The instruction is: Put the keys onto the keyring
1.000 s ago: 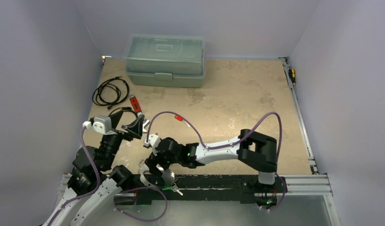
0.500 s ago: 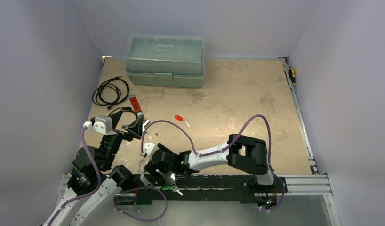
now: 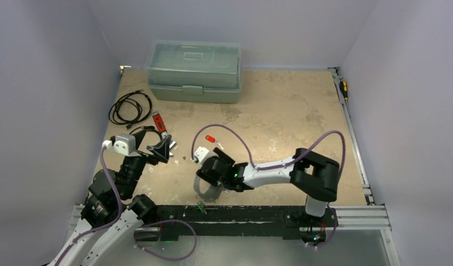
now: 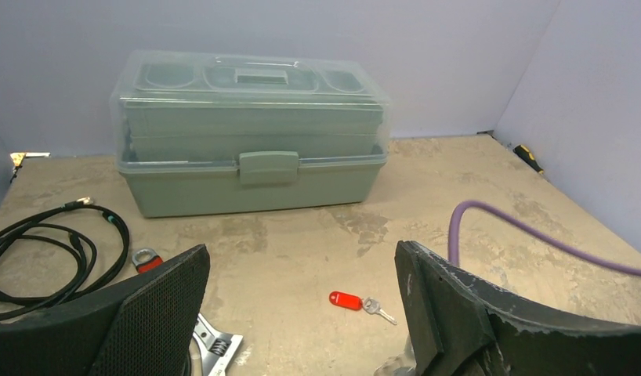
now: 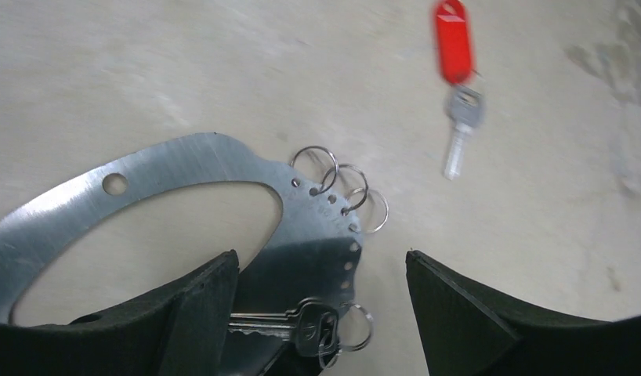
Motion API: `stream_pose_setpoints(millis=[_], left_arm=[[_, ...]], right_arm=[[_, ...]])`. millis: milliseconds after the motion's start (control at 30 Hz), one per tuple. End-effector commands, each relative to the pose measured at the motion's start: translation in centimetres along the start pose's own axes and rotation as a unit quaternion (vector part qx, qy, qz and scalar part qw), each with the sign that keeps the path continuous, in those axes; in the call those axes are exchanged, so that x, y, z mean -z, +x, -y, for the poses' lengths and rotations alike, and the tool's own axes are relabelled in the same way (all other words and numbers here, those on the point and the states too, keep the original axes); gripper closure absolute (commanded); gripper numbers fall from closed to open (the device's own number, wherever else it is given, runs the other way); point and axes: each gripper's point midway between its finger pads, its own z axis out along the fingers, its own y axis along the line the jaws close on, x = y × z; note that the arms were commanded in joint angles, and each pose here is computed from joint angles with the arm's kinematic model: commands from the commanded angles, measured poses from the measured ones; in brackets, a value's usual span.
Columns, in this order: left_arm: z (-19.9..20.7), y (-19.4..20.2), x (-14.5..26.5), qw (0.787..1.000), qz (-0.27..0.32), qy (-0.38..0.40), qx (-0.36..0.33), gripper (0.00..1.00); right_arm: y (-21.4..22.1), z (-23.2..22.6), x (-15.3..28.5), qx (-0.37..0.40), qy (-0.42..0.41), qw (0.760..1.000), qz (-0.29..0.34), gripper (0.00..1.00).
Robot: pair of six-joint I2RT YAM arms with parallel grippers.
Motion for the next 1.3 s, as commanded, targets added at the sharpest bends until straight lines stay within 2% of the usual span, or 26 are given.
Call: stream_pose_setpoints(millis=[0, 100, 200, 333, 400, 633, 867, 1133, 1267], left_arm=[[-0.1, -1.0, -0.3, 1.0, 0.006, -0.005, -0.009, 0.12], [-0.1, -0.8, -0.5, 1.0, 0.003, -0.007, -0.01, 0.12], [-0.1, -0.7, -0.6, 1.0, 0.001, -0.008, -0.012, 0.12], [-0.1, -0.6, -0.7, 1.0, -0.001, -0.008, -0.012, 0.12], [0.0, -0.4, -0.8, 1.0, -0.004, -0.005, -0.013, 0.12], [0.2, -0.4, -0.7, 1.0, -0.003, 0.001, -0.013, 0.12], [0.1, -0.5, -0.6, 1.0, -0.002, -0.002, -0.013, 0.12], [0.0, -0.3, -0.6, 1.0, -0.005, -0.005, -0.015, 0.12], [0.0, -0.3, -0.7, 1.0, -0.006, -0.005, -0.017, 0.12]], right_arm=[[-1.8, 5.1, 2.3, -0.013, 0.021, 1.0, 0.017, 0.18], [-5.6, 5.2, 3.8, -0.077, -0.013, 0.994, 0.077, 0.18], [-7.7, 4.6, 4.0, -0.163, -0.049, 0.98, 0.1, 0.19], [-7.0, 4.8, 1.7, -0.267, -0.026, 0.962, 0.05, 0.25], [-5.3, 4.8, 0.7, -0.298, -0.007, 0.954, 0.005, 0.26], [-2.8, 5.3, -1.0, -0.34, -0.03, 0.94, -0.025, 0.42], [-1.8, 6.3, -2.0, -0.344, -0.053, 0.937, -0.025, 0.46], [-0.6, 5.7, -2.9, -0.347, -0.077, 0.934, -0.041, 0.59], [-0.2, 5.5, -3.1, -0.344, -0.081, 0.934, -0.047, 0.61]])
